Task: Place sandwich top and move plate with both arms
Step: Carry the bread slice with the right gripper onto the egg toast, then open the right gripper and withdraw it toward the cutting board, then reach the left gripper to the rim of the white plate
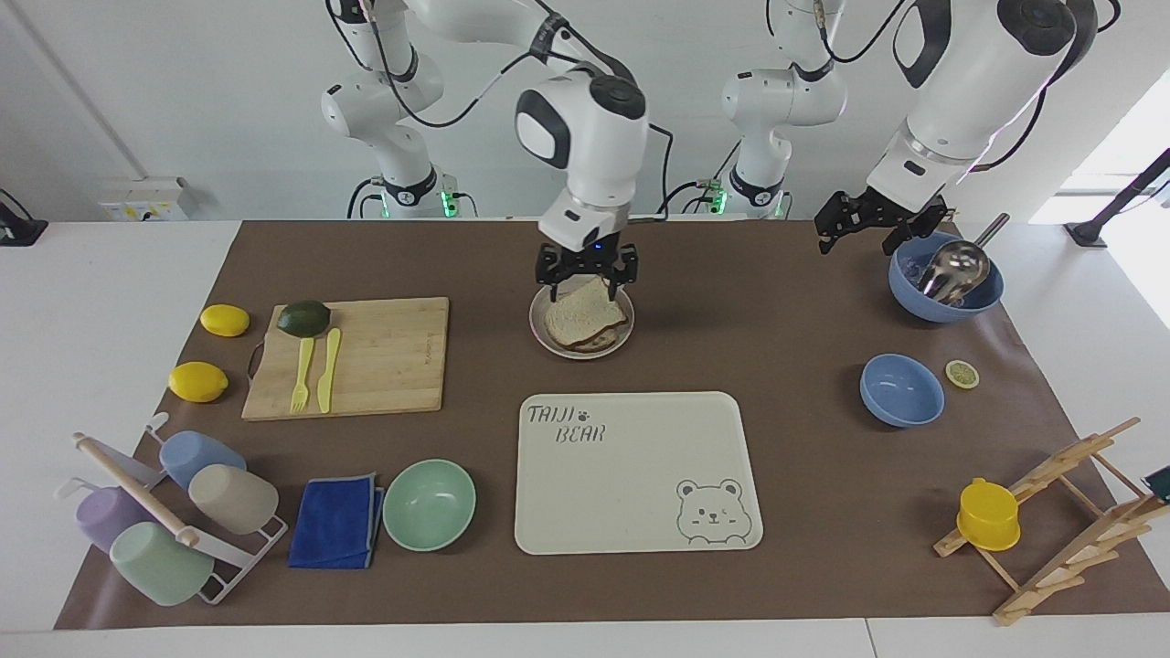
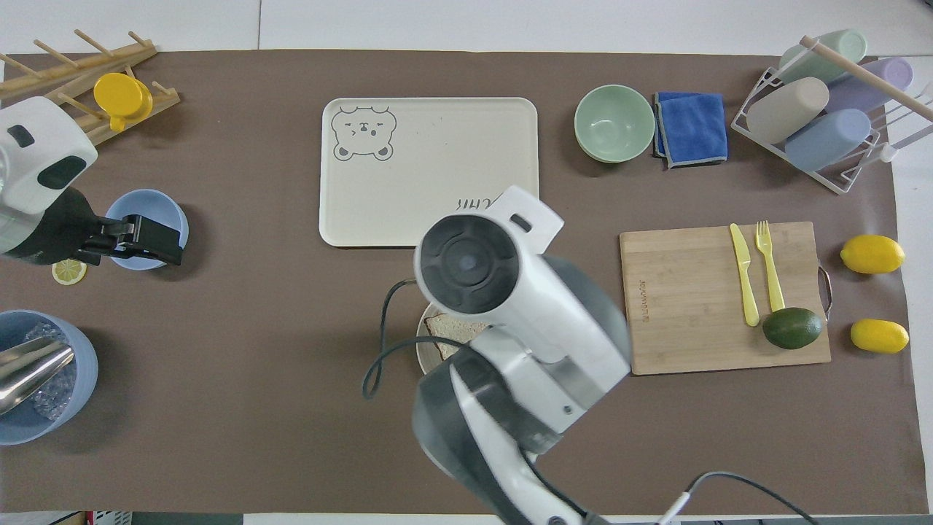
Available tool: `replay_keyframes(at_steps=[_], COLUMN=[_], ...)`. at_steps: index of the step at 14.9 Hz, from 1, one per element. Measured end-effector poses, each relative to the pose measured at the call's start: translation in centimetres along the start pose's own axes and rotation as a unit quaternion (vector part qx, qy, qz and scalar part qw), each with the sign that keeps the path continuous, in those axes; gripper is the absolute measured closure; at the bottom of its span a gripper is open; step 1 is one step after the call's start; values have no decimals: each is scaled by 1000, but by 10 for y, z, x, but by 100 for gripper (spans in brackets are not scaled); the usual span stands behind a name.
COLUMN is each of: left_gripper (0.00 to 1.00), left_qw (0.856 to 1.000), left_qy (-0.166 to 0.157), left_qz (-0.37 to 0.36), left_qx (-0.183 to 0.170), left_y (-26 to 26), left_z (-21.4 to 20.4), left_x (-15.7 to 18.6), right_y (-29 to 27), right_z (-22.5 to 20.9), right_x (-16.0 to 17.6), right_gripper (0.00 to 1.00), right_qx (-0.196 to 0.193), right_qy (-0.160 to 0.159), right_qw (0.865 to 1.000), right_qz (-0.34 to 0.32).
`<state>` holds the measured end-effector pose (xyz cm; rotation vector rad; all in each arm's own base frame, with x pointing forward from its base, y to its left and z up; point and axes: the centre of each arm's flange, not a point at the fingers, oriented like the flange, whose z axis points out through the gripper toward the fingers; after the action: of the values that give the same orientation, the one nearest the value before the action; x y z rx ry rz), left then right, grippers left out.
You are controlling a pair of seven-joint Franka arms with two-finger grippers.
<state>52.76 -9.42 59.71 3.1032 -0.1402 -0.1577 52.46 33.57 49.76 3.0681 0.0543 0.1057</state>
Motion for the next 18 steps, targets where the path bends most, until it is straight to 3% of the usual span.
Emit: replay_keyframes(at_steps=[3, 8, 14, 18], left_gripper=[0, 0, 0, 0], left_qw=[1000, 1000, 1000, 1000], left_qy=[0, -2, -6, -5], left_qz=[0, 2, 1, -12], left_qx=[0, 0, 1, -1], left_y=[0, 2, 7, 54], left_z=[0, 0, 5, 53], left_x=[0, -1, -3, -15], right_y=[136, 284, 325, 347], right_z=[-46, -82, -69, -69], right_x=[29, 14, 14, 11], right_gripper=[0, 0, 0, 0], right_qx=[29, 27, 27, 31], right_qy=[-24, -71, -82, -90], right_qw=[998, 996, 993, 994], right_qz=[44, 54, 81, 56])
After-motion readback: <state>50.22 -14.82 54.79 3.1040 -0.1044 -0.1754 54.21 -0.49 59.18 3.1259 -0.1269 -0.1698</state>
